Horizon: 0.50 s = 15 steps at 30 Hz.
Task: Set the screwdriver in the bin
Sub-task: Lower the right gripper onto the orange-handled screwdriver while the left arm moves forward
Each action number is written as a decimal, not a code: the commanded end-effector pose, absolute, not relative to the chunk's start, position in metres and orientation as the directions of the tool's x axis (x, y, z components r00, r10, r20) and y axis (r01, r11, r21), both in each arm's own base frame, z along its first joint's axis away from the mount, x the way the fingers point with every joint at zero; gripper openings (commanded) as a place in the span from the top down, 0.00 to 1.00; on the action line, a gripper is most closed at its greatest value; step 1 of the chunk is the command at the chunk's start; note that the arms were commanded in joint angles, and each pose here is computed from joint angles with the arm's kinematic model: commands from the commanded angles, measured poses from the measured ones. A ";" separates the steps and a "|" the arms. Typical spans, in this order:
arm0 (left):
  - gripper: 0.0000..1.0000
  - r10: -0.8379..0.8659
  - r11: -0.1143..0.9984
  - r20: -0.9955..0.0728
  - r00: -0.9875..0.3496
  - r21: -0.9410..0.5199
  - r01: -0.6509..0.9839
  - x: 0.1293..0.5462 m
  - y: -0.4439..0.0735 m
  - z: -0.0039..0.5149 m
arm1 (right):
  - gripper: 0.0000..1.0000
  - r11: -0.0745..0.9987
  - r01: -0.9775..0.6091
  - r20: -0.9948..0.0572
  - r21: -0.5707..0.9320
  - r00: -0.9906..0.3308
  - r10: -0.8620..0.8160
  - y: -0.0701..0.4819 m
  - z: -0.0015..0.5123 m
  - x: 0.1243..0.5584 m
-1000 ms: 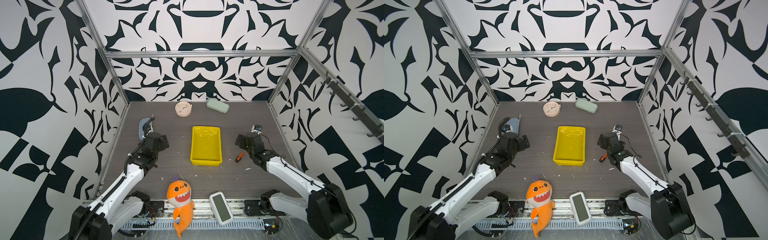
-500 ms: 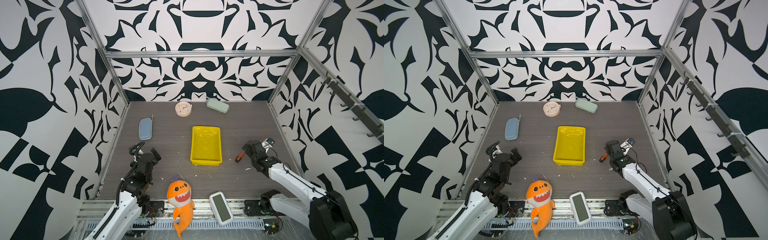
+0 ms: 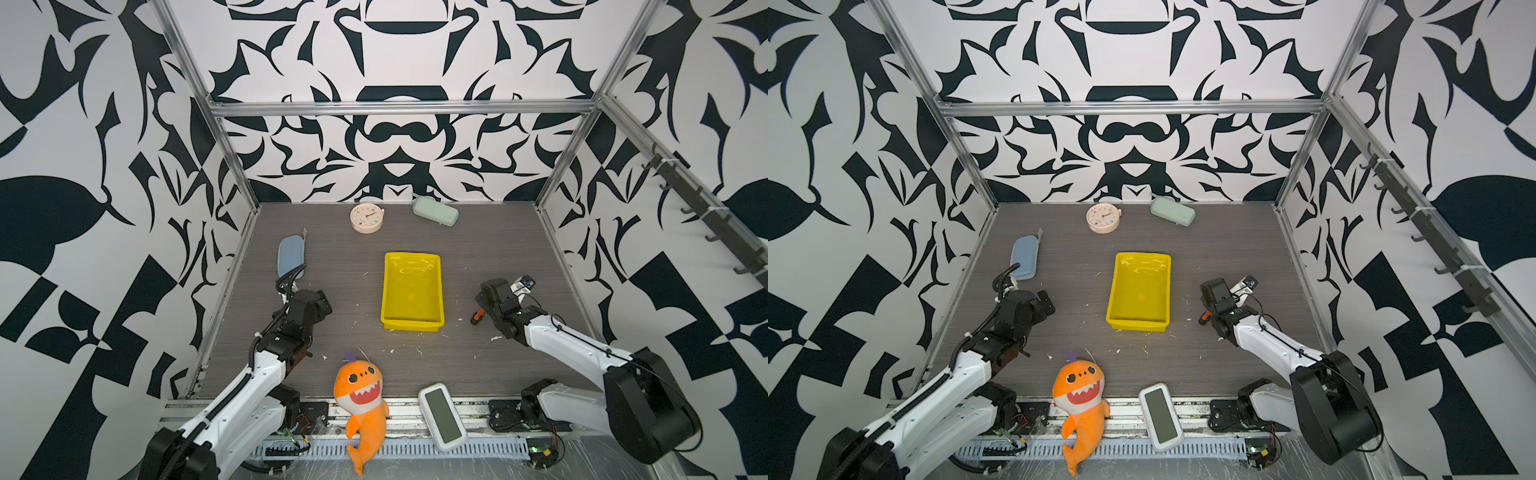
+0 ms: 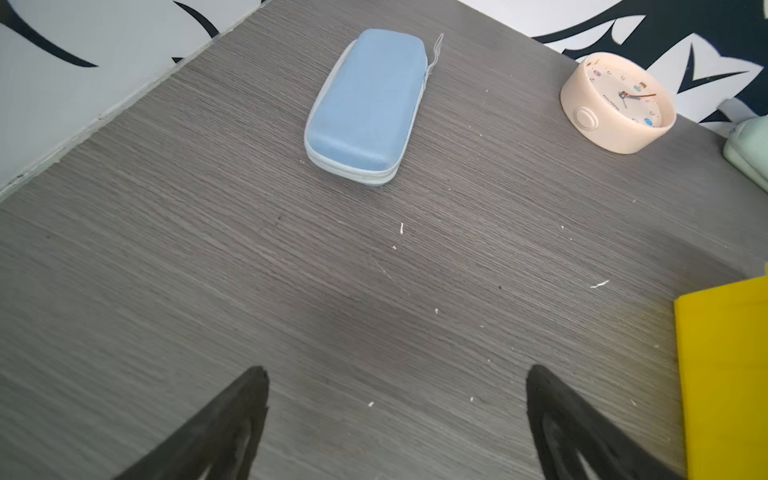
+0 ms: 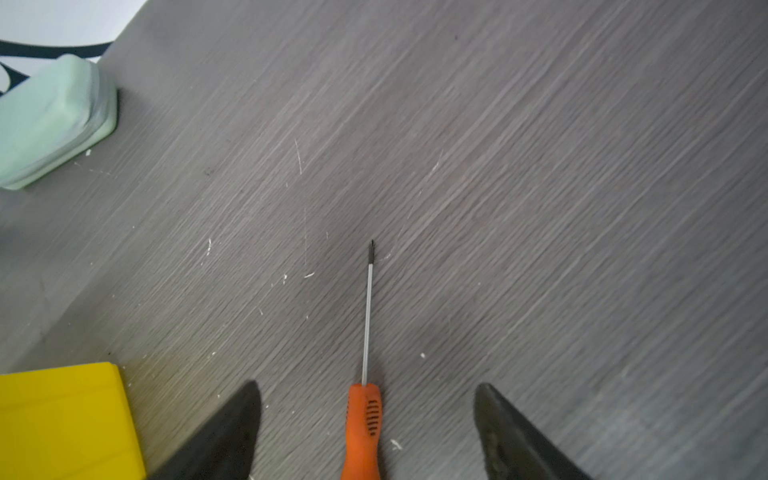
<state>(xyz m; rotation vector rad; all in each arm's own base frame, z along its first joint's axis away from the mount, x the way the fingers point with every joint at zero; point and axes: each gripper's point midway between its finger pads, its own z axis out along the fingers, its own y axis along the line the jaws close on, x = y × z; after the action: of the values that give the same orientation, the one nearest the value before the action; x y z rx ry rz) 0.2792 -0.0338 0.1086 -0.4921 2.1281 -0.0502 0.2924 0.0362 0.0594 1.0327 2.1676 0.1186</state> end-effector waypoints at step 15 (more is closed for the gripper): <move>0.00 -0.371 0.918 -0.775 -0.512 -0.221 -0.330 0.280 -0.036 0.113 | 0.38 0.667 0.640 -0.462 0.383 -0.493 0.738 0.074 0.043 0.300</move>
<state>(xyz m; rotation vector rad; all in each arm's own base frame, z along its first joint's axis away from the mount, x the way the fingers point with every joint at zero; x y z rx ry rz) 0.2847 -0.0391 0.1127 -0.4780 2.1571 -0.0529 0.2929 0.0686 0.0340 1.0473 2.2966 0.1863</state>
